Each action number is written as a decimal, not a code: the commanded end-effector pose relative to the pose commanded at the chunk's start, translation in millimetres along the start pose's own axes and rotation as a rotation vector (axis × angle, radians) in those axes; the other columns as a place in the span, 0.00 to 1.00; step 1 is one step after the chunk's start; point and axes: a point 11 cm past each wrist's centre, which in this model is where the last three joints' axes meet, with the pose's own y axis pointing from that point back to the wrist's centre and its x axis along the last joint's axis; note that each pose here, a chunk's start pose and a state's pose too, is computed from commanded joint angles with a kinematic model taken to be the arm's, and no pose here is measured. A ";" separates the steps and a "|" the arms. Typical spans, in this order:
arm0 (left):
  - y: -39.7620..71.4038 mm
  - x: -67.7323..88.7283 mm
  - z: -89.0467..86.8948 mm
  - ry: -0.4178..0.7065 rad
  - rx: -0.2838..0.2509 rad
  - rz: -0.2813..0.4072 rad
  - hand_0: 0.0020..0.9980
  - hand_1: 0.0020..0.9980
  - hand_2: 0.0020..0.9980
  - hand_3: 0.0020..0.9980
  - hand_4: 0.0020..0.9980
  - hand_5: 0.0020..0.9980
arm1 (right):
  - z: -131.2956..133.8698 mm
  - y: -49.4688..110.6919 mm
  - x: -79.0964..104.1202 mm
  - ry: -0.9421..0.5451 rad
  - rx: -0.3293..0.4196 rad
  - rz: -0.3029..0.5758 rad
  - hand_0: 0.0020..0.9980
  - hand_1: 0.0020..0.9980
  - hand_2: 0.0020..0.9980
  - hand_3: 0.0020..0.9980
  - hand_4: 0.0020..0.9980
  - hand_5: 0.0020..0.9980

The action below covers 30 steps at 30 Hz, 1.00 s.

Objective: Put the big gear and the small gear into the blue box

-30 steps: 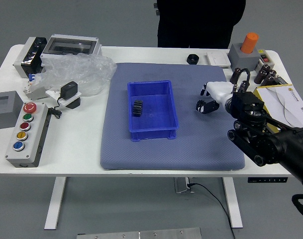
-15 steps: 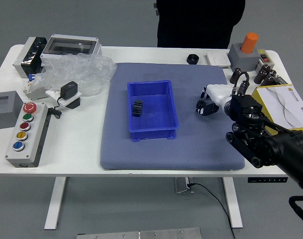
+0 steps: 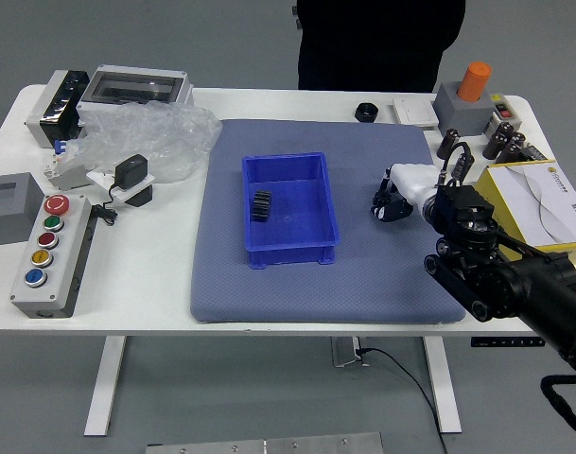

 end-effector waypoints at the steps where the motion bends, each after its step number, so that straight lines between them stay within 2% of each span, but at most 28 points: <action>1: 0.0 -0.2 0.1 0.000 0.000 0.000 0.84 0.81 0.81 0.85 0.72 0.27 | 0.1 -0.1 -0.3 0.000 -0.002 0.001 0.61 0.52 0.62 0.66 0.65 0.36; 4: -0.2 -0.8 0.3 0.000 -0.001 -0.001 0.84 0.81 0.81 0.85 0.72 0.27 | 0.3 -0.2 -1.2 -0.002 -0.005 0.003 0.61 0.52 0.62 0.66 0.65 0.36; 5: -0.2 -0.9 0.3 0.000 -0.001 -0.002 0.84 0.81 0.81 0.85 0.72 0.27 | 0.4 -0.3 -1.5 -0.003 -0.006 0.004 0.64 0.52 0.60 0.65 0.55 0.28; 10: -0.3 -1.1 0.2 0.000 0.000 -0.002 0.84 0.81 0.81 0.85 0.72 0.27 | 0.2 -0.4 -3.3 -0.002 -0.008 0.007 0.64 0.52 0.60 0.65 0.55 0.28; 11: -0.3 -1.2 0.2 0.000 0.000 -0.002 0.84 0.81 0.81 0.85 0.72 0.27 | 0.1 -0.3 -3.7 -0.002 -0.008 0.008 0.66 0.51 0.58 0.64 0.57 0.25; 16: -0.4 -1.6 0.0 0.000 0.000 -0.003 0.84 0.81 0.81 0.85 0.72 0.27 | -0.6 -0.2 -4.7 -0.001 -0.009 0.013 0.66 0.51 0.58 0.64 0.57 0.25; 17: -0.4 -1.6 0.1 0.000 0.000 -0.003 0.84 0.81 0.81 0.85 0.72 0.27 | -0.7 -0.2 -4.6 -0.002 -0.009 0.015 0.67 0.49 0.53 0.63 0.63 0.16; 24: -0.2 -0.9 0.0 0.000 0.000 -0.001 0.84 0.81 0.81 0.85 0.72 0.27 | -1.0 0.5 -2.4 -0.014 -0.007 0.034 0.66 0.47 0.51 0.62 0.64 0.14; 30: -0.1 -0.2 -0.1 -0.001 0.000 0.000 0.84 0.81 0.81 0.85 0.72 0.27 | -0.1 1.4 6.8 -0.033 -0.009 0.066 0.66 0.46 0.50 0.61 0.65 0.13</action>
